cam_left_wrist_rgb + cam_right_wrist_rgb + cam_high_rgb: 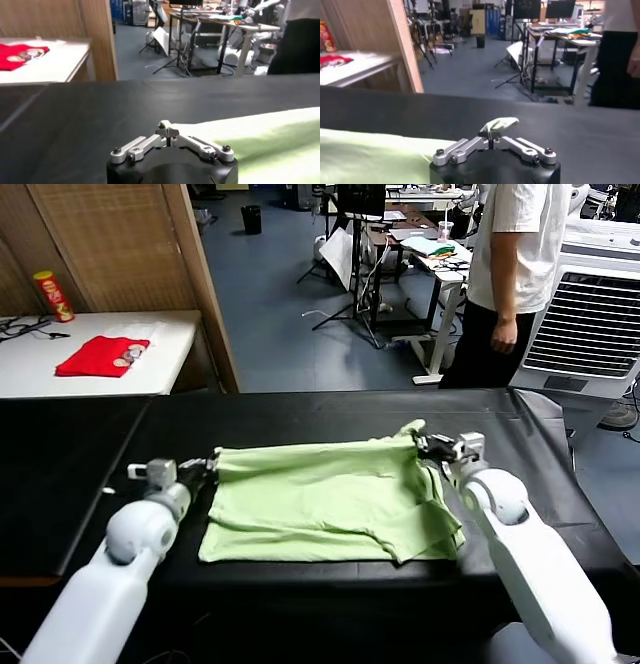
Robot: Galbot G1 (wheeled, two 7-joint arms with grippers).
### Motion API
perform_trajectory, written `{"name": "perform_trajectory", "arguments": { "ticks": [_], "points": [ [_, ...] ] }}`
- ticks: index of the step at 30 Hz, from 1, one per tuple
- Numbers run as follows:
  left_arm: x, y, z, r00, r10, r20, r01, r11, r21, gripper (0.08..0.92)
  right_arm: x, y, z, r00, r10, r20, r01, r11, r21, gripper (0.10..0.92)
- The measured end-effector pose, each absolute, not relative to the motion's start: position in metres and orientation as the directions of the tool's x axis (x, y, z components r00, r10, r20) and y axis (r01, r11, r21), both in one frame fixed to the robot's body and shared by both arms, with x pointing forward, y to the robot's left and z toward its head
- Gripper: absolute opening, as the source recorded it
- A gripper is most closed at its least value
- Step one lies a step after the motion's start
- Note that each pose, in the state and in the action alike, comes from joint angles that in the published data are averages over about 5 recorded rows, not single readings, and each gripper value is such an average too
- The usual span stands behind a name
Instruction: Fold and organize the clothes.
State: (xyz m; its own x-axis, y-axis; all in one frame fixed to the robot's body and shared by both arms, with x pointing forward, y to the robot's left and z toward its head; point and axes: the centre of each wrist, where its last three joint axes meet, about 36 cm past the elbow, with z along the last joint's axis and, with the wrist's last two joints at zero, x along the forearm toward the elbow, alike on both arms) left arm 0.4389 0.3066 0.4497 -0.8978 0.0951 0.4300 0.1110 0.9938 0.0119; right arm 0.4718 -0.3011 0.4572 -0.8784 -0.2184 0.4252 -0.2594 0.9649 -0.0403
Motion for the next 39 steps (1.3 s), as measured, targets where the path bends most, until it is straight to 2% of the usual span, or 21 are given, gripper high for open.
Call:
{"name": "perform_trajectory", "arguments": {
  "ticks": [7,14,16,18,21,27,30,32,34,39],
  "points": [
    [0.399,0.299,0.452,-0.893,0.106,0.437,0.142,0.989,0.05,0.128,0.438,-0.297,0.46,-0.842,-0.209,0.498,-0.279,0.958,-0.07,0.122],
    [0.37,0.294,0.444,-0.875,0.104,0.472,0.158,0.984,0.077,0.128,0.418,-0.29,0.454,-0.803,-0.215,0.556,-0.302,0.951,-0.069,0.122],
    [0.363,0.293,0.442,-0.867,0.105,0.486,0.164,0.983,0.08,0.128,0.413,-0.29,0.454,-0.793,-0.216,0.57,-0.306,0.95,-0.067,0.131],
    [0.358,0.292,0.441,-0.86,0.105,0.499,0.168,0.982,0.081,0.132,0.409,-0.29,0.455,-0.785,-0.215,0.581,-0.309,0.949,-0.067,0.179],
    [0.352,0.29,0.439,-0.853,0.104,0.512,0.169,0.982,0.081,0.204,0.403,-0.292,0.459,-0.783,-0.212,0.585,-0.31,0.948,-0.071,0.317],
    [0.345,0.289,0.444,-0.854,0.098,0.511,0.162,0.983,0.082,0.523,0.397,-0.302,0.477,-0.838,-0.202,0.506,-0.28,0.956,-0.082,0.647],
    [0.347,0.291,0.449,-0.865,0.096,0.492,0.15,0.986,0.072,0.684,0.402,-0.305,0.479,-0.881,-0.175,0.439,-0.242,0.965,-0.099,0.762],
    [0.35,0.291,0.45,-0.873,0.096,0.479,0.137,0.989,0.052,0.76,0.407,-0.305,0.476,-0.899,-0.153,0.409,-0.218,0.969,-0.115,0.787],
    [0.355,0.291,0.449,-0.877,0.1,0.469,0.124,0.992,0.021,0.788,0.414,-0.303,0.47,-0.908,-0.134,0.398,-0.198,0.972,-0.124,0.796],
    [0.372,0.288,0.443,-0.881,0.121,0.458,0.105,0.993,-0.061,0.798,0.433,-0.298,0.445,-0.9,-0.099,0.424,-0.16,0.981,-0.11,0.798]
  ]
}}
